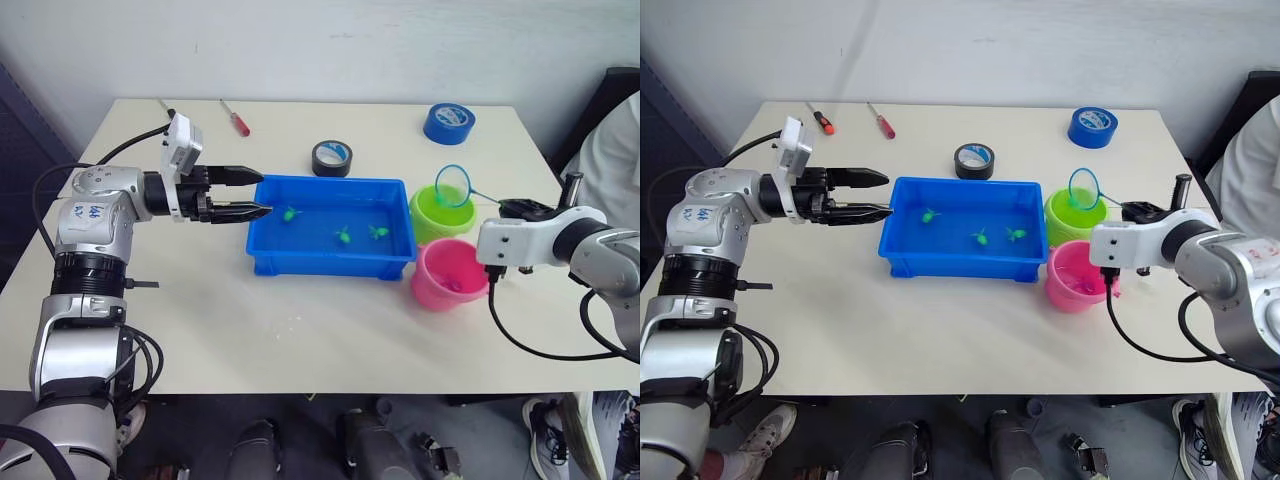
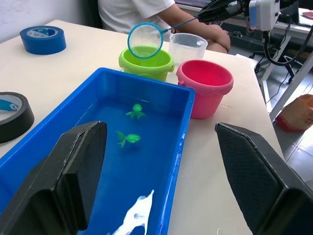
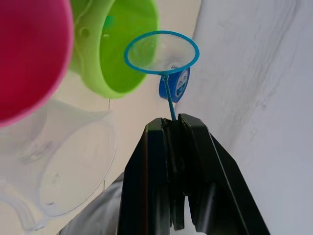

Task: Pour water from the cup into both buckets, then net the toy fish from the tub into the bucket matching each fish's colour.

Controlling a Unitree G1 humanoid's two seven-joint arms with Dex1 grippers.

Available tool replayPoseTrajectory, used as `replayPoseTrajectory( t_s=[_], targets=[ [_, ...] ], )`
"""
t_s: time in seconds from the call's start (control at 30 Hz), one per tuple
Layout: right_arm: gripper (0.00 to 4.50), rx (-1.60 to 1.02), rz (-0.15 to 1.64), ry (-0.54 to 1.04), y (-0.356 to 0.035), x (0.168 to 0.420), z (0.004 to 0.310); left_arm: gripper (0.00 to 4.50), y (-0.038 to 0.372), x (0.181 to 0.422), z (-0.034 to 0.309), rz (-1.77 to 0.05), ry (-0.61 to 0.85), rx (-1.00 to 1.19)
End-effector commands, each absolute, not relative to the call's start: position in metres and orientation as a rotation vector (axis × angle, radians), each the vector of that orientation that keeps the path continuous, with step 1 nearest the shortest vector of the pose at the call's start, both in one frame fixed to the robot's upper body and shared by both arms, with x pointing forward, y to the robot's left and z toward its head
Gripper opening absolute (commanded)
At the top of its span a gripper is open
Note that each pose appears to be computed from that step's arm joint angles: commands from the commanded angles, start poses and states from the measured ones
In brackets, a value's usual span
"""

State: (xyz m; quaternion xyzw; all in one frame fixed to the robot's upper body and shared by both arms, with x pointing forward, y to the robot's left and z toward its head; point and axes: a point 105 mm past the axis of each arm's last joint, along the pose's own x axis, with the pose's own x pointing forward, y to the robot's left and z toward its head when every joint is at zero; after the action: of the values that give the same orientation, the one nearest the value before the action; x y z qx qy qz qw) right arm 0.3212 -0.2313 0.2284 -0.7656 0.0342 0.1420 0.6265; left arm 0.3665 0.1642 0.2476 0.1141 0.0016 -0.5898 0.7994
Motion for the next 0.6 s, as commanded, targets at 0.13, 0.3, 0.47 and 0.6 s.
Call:
replayPoseTrajectory(
  t_s=[0.13, 0.3, 0.47, 0.6],
  targets=[
    [0.0, -1.871, 0.264, 0.016, -0.233, 0.316, 0.246, 3.87, 0.167, 0.363, 0.26, -1.258, -0.044, 0.269],
    [0.0, -1.795, 0.219, -0.04, -0.229, 0.313, 0.265, 3.87, 0.169, 0.361, 0.26, -1.253, -0.044, 0.268],
    [0.0, -1.469, 0.225, -0.111, -0.211, 0.311, 0.294, 3.87, 0.177, 0.357, 0.261, -1.246, -0.028, 0.254],
    [0.0, -1.088, 0.325, -0.051, -0.198, 0.317, 0.292, 3.87, 0.179, 0.357, 0.262, -1.229, -0.035, 0.257]
  ],
)
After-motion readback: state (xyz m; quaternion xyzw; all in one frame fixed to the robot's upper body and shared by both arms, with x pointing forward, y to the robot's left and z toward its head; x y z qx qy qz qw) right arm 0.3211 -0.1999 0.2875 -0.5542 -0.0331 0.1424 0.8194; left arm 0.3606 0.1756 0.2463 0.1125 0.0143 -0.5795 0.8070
